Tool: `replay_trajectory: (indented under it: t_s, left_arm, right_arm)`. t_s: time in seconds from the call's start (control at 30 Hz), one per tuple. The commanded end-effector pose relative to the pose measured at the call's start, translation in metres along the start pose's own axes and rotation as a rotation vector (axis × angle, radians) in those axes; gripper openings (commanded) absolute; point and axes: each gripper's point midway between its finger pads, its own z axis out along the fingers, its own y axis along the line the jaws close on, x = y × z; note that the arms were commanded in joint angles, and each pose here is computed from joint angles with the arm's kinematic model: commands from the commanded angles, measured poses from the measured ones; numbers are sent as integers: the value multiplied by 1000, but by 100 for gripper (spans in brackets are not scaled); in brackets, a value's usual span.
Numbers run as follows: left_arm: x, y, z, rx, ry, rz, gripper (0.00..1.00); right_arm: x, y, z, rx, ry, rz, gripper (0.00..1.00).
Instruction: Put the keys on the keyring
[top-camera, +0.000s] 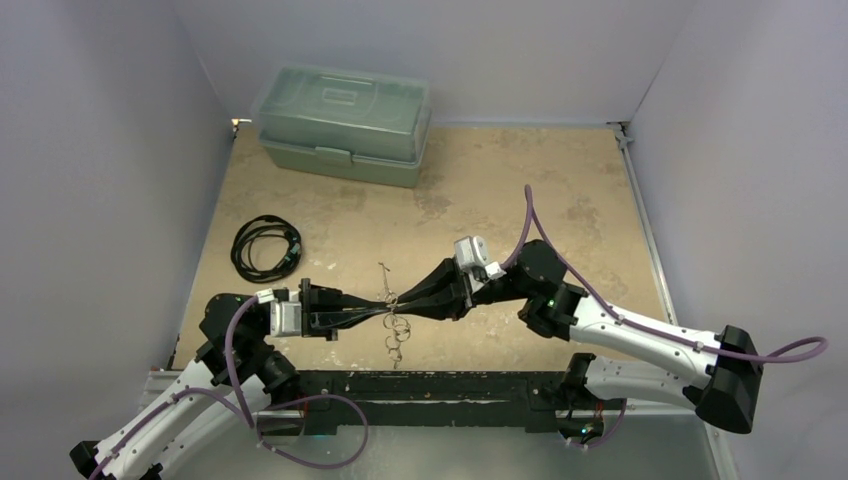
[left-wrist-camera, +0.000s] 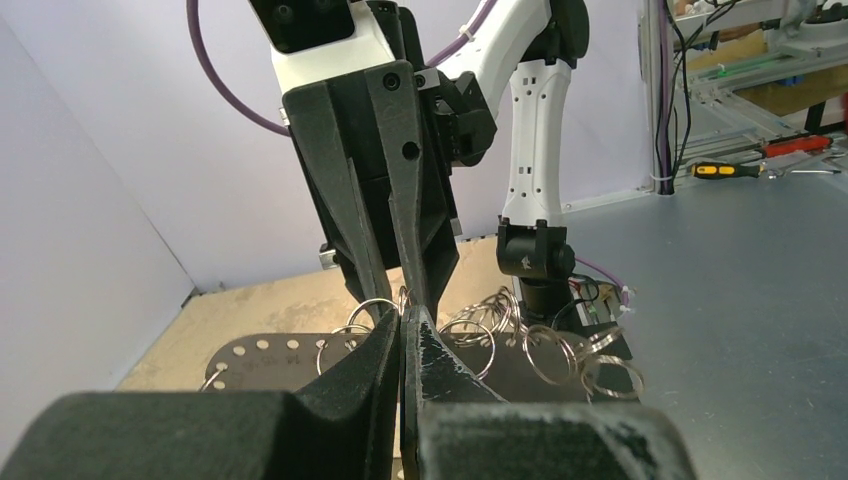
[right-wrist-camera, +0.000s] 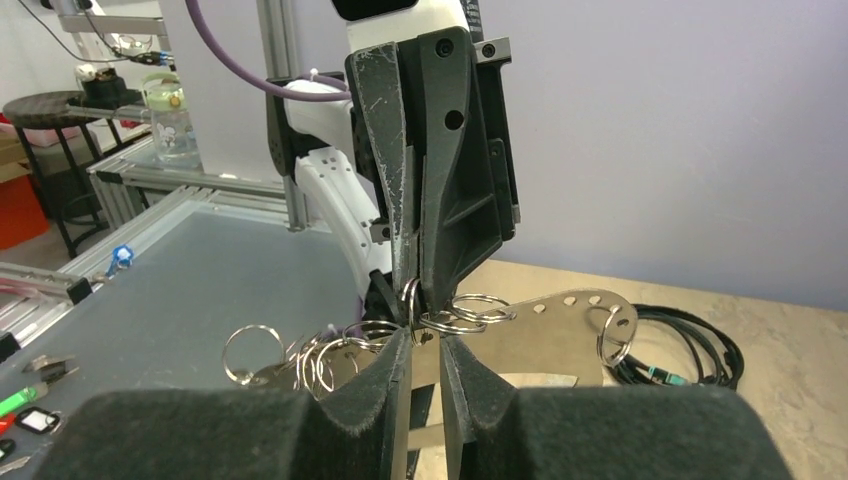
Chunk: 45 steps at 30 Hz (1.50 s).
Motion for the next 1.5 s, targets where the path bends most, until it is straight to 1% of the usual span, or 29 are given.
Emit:
replay_trajectory:
  t_s: [0.0, 0.13, 0.23, 0.27, 0.4, 0.43, 0.5, 0.57, 0.67, 0.7, 0.73, 0.77, 0.87, 1.03, 1.13, 1.33, 1.47]
  left_arm:
    - [-7, 2, 1, -10, -29, 8, 0]
    - [-7, 2, 1, -12, -29, 8, 0]
    - [-6, 3, 1, -15, -28, 9, 0]
    - [-6, 4, 1, -16, -27, 6, 0]
    - [-3, 8, 1, -39, -11, -4, 0]
    - [-1, 10, 0, -54, 3, -9, 7]
    - [5, 13, -2, -72, 41, -9, 26]
    - [9, 17, -7, -104, 69, 2, 40]
    - [12, 23, -15, -156, 99, 45, 52]
    - [12, 25, -17, -175, 105, 59, 55]
    - [11, 27, -19, -189, 108, 70, 63]
    - [10, 29, -20, -202, 110, 82, 67]
    - [11, 34, -23, -230, 122, 106, 67]
    - [24, 44, -24, -272, 169, 87, 64]
    - [30, 48, -22, -281, 197, 67, 61]
    - [50, 67, -21, -372, 266, -40, 60]
    - [69, 75, -18, -428, 326, -172, 60]
  right_arm:
    - [-30, 5, 5, -33, -75, -43, 18]
    - [-32, 6, 5, -35, -82, -46, 13]
    - [-33, 8, 4, -44, -91, -53, 5]
    - [-34, 9, 3, -46, -95, -56, 0]
    - [-35, 9, 2, -38, -92, -46, 0]
    - [-34, 7, 3, -29, -78, -45, 0]
    - [-30, 1, 3, 0, -46, -47, 0]
    - [-28, -6, 1, 42, -17, -62, 0]
    - [-25, -15, -6, 100, 21, -123, 0]
    - [-24, -18, -10, 123, 30, -146, 0]
    - [-24, -21, -13, 146, 37, -167, 0]
    - [-24, -25, -16, 172, 45, -189, 0]
    - [-23, -38, -26, 256, 74, -245, 0]
    - [-23, -63, -43, 417, 110, -319, 0]
    - [-22, -76, -55, 514, 127, -334, 0]
    - [-18, -100, -74, 692, 164, -299, 0]
    - [-11, -117, -87, 827, 170, -231, 0]
